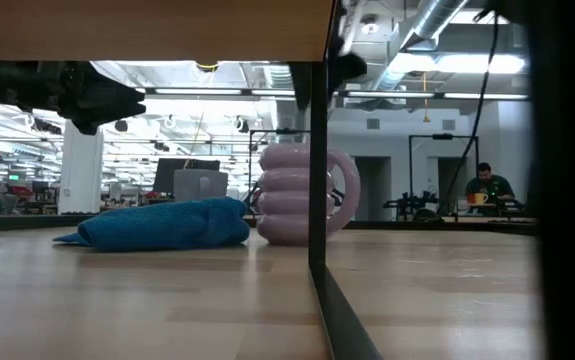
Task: Stack small to large cups/mugs on shelf
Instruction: Put the violet cup on the shelf
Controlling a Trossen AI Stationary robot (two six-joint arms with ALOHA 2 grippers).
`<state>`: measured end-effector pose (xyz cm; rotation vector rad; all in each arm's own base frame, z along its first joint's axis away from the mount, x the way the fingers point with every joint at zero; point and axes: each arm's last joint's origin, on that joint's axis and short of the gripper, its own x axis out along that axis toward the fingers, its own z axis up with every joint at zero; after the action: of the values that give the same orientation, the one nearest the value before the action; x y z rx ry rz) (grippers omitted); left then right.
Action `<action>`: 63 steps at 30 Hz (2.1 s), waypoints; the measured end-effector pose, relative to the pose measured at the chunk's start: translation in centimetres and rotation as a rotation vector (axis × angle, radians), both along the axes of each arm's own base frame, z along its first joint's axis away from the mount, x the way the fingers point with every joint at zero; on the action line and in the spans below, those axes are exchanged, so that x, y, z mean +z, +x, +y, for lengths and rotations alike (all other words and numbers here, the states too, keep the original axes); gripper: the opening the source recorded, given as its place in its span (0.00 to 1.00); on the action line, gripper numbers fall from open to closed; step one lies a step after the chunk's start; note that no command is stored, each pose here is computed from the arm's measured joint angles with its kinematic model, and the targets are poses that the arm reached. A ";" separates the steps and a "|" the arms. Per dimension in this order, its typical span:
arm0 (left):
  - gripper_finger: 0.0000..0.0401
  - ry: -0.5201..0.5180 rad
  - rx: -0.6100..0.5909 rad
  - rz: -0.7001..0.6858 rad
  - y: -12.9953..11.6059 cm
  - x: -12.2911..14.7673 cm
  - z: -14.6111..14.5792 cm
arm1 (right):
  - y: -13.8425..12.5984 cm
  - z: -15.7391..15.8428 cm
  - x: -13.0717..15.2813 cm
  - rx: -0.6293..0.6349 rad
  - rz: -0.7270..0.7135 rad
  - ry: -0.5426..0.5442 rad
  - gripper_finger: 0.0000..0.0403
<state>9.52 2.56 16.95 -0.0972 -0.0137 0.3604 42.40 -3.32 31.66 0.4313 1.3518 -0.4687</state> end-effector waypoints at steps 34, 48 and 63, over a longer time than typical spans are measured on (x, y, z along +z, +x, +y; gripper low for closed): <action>0.45 0.025 0.000 0.005 0.0 0.0 0.0 | -12.1 -0.4 13.8 0.242 -0.391 -0.640 0.44; 0.45 0.066 0.033 -0.004 0.0 0.2 0.1 | -20.3 0.3 6.2 0.202 -0.659 -0.754 0.44; 0.45 0.049 0.031 0.008 0.0 0.1 0.1 | -27.1 -2.1 -4.6 0.272 -1.013 -0.824 0.44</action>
<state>9.49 2.64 17.04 -0.0468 -0.0157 0.3912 15.29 -5.39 27.06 -0.2098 0.1651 -0.4406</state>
